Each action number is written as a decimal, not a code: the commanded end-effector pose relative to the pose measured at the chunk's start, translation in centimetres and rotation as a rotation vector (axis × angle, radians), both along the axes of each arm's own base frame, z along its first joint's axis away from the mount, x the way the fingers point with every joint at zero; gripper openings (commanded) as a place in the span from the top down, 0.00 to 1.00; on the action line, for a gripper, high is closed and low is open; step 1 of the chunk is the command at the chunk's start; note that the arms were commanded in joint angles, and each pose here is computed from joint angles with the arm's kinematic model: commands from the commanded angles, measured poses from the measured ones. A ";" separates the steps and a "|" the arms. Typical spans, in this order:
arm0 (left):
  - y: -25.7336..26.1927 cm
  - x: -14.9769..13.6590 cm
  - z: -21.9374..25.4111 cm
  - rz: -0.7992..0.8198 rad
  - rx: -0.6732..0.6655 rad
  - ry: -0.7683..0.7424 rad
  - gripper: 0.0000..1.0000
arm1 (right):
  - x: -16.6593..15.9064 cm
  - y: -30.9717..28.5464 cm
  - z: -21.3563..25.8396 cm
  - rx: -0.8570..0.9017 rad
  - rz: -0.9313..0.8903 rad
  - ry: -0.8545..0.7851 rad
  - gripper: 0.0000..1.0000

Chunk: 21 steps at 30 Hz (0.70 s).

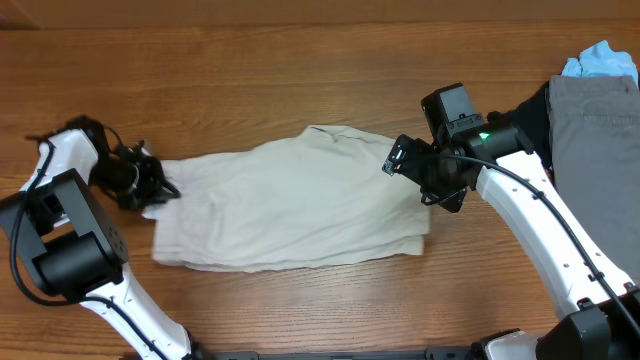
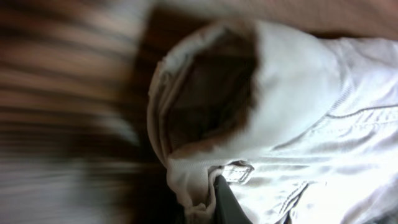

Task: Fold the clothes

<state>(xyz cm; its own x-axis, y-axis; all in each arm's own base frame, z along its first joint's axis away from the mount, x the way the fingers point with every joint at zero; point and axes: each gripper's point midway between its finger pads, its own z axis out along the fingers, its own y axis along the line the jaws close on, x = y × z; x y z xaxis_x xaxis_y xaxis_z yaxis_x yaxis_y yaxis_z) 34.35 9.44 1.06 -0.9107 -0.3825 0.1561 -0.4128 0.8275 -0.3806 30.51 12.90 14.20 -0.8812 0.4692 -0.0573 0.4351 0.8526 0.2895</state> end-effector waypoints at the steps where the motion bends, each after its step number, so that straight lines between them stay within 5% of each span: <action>1: 5.7 1.5 2.2 0.065 0.252 0.037 0.96 | 0.1 0.2 0.2 0.006 0.001 -0.013 0.00; 11: 8.5 4.9 12.1 0.189 0.398 -0.043 0.96 | 0.3 0.3 0.2 0.008 0.000 -0.018 0.00; 21: 1.2 7.2 17.1 0.188 0.325 -0.094 0.96 | 0.7 0.4 -0.3 0.015 0.001 -0.039 0.00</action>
<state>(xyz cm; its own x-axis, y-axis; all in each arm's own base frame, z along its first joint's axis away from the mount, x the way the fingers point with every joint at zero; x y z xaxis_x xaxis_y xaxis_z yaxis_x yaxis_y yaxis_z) 39.92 13.83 16.29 -0.8216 -0.5676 -0.0528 -0.5618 0.8219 -0.0941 31.34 13.17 14.32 -0.8784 0.4707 -0.0826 0.4252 0.8487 0.3145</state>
